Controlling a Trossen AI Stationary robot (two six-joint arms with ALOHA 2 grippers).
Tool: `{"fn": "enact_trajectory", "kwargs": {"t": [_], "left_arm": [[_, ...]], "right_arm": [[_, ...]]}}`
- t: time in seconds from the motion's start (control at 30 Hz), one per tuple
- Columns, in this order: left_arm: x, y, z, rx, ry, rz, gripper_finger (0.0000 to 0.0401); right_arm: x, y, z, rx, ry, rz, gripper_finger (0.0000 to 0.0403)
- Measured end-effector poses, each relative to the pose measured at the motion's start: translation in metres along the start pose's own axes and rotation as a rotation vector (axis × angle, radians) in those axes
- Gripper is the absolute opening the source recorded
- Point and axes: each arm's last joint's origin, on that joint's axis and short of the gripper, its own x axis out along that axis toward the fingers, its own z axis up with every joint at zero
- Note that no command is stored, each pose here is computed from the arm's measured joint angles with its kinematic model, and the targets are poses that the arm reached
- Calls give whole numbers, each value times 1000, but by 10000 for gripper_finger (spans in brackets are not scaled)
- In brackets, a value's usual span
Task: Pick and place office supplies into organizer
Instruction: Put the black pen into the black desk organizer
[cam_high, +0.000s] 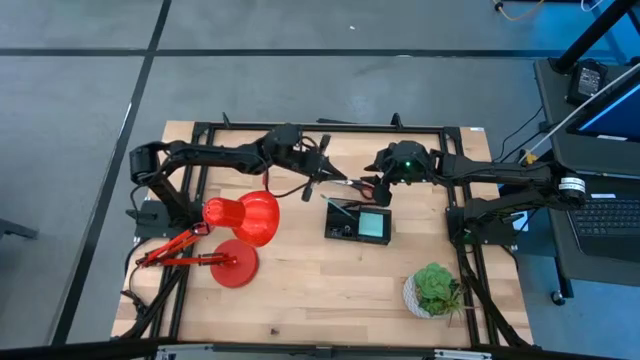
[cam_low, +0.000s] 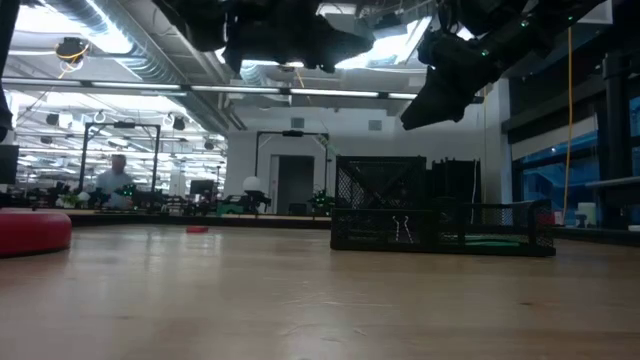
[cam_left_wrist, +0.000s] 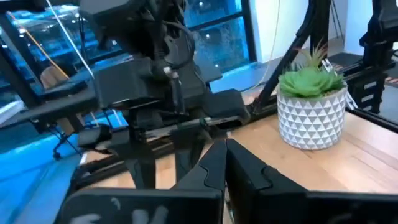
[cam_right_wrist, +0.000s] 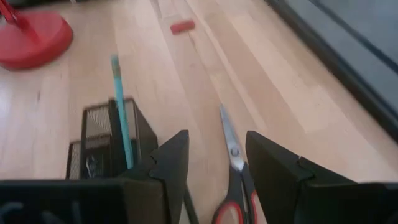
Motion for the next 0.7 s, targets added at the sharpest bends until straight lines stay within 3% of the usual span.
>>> {"fn": "enact_trajectory", "kwargs": {"t": [0.4, 0.53, 0.7], "left_arm": [[-1, -7, -17, -17, 126, 12, 9], [-5, -2, -23, -33, 162, 20, 19], [-11, 3, -30, -61, 212, 27, 31]], "right_arm": [[-3, -2, -24, 5, 257, -19, 162], [-10, -2, -30, 69, 386, -41, 162], [-14, -1, -30, 124, 427, -56, 162]]}}
